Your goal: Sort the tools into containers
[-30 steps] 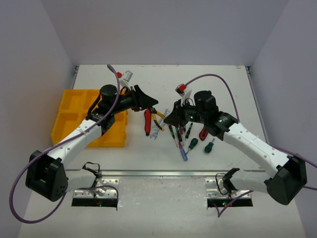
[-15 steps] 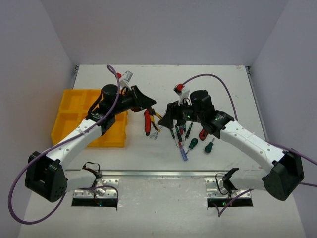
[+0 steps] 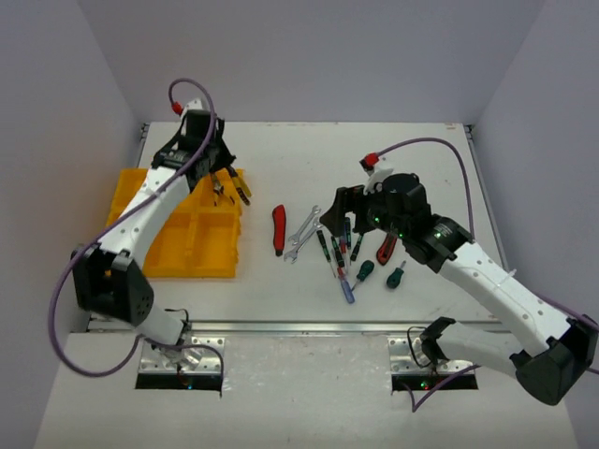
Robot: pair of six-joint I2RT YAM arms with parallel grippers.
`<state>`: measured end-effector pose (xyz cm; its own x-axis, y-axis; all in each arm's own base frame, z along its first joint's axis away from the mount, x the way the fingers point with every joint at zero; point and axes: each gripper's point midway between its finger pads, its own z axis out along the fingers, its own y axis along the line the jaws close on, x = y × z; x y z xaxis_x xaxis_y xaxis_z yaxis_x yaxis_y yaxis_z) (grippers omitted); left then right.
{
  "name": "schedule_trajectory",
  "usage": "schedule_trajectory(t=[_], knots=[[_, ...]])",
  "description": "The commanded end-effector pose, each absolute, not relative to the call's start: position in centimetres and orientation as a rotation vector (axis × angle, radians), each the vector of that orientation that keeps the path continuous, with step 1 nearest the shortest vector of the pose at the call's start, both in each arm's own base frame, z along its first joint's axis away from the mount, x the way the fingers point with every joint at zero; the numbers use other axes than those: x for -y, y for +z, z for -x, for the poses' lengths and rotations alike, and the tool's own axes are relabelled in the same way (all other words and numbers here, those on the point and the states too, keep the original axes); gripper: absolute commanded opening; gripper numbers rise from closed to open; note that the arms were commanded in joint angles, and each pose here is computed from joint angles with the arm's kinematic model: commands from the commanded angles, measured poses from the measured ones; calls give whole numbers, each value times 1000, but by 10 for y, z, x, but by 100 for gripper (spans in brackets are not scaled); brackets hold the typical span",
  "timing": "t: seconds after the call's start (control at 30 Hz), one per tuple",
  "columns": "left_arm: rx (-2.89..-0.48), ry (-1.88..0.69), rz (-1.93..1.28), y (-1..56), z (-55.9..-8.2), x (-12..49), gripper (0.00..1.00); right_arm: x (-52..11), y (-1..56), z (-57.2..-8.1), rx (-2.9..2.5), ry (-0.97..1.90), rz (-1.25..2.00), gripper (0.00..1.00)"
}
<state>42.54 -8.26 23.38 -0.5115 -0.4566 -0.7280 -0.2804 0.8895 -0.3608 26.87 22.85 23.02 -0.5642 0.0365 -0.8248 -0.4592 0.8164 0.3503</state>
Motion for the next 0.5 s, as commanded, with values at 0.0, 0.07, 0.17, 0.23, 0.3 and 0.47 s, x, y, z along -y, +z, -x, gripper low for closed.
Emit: schedule_trajectory(t=[0.0, 0.07, 0.17, 0.23, 0.3, 0.47], knots=[[-2131, 56, 692, 224, -478, 5, 0, -204, 230, -257, -2079, 596, 296, 99], [-2149, 107, 703, 216, -490, -3, 0, -199, 227, -253, -2079, 584, 303, 99], [-2165, 172, 721, 200, -509, -11, 0, -193, 222, -247, -2081, 566, 313, 99], [-2180, 205, 730, 189, -516, -15, 0, -190, 220, -244, -2083, 559, 318, 99], [-2205, 201, 743, 177, -519, -13, 0, -190, 218, -242, -2083, 563, 329, 99], [-2231, 107, 772, 153, -510, 5, 0, -191, 216, -244, -2090, 556, 335, 99]])
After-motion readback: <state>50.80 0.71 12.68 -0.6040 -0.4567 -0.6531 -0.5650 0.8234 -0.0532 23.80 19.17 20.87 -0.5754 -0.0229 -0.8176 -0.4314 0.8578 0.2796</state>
